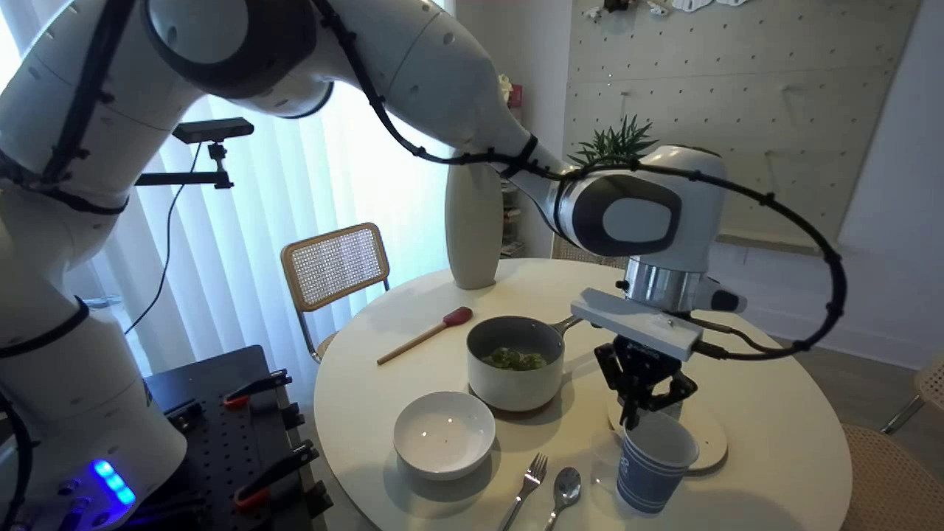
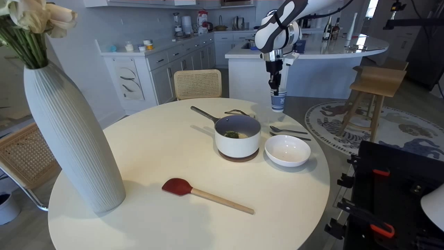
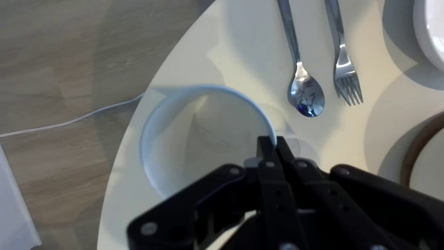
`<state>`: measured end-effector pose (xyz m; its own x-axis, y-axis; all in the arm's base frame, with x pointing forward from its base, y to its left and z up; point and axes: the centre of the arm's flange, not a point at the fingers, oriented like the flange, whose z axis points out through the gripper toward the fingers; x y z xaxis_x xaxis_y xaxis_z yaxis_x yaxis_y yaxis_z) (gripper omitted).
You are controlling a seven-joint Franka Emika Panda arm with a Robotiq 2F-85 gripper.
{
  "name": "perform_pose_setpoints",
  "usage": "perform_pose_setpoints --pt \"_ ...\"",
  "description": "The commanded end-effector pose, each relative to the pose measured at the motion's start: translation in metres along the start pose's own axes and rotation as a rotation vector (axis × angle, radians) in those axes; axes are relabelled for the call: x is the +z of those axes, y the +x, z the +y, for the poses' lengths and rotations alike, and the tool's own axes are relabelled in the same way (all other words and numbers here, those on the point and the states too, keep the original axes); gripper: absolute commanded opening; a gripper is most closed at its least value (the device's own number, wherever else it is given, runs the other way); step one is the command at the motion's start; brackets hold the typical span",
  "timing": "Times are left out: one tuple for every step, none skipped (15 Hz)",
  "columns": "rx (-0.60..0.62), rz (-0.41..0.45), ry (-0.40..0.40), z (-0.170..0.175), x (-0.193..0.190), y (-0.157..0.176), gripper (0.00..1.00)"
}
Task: Place the spoon next to the fork then move the cup to the left
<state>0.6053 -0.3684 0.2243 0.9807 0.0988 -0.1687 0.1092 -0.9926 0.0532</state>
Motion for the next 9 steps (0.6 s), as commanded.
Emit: perform_pose_setpoints --pt "-0.007 -0.015 -0.057 -0.060 -0.030 -0.035 0.01" --pt "-0.018 -0.019 -0.071 -0.073 -0.035 -0.037 0.01" --pt "-0.033 -0.022 -0.084 -0.090 -0.042 -0.042 0.01" --pt "-0.048 -0.024 -0.094 -0.101 -0.046 -0.045 0.01" --pt "-0.063 -0.025 -0.102 -0.114 -0.050 -0.049 0.01" --pt "-0.082 -0.025 -0.109 -0.128 -0.053 -0.055 0.01" --pt "-0.105 -0.024 -0.116 -0.141 -0.058 -0.061 0.01" --pt "-0.124 -0.026 -0.122 -0.153 -0.062 -0.066 0.01" --pt "-0.150 -0.026 -0.122 -0.164 -0.065 -0.073 0.01"
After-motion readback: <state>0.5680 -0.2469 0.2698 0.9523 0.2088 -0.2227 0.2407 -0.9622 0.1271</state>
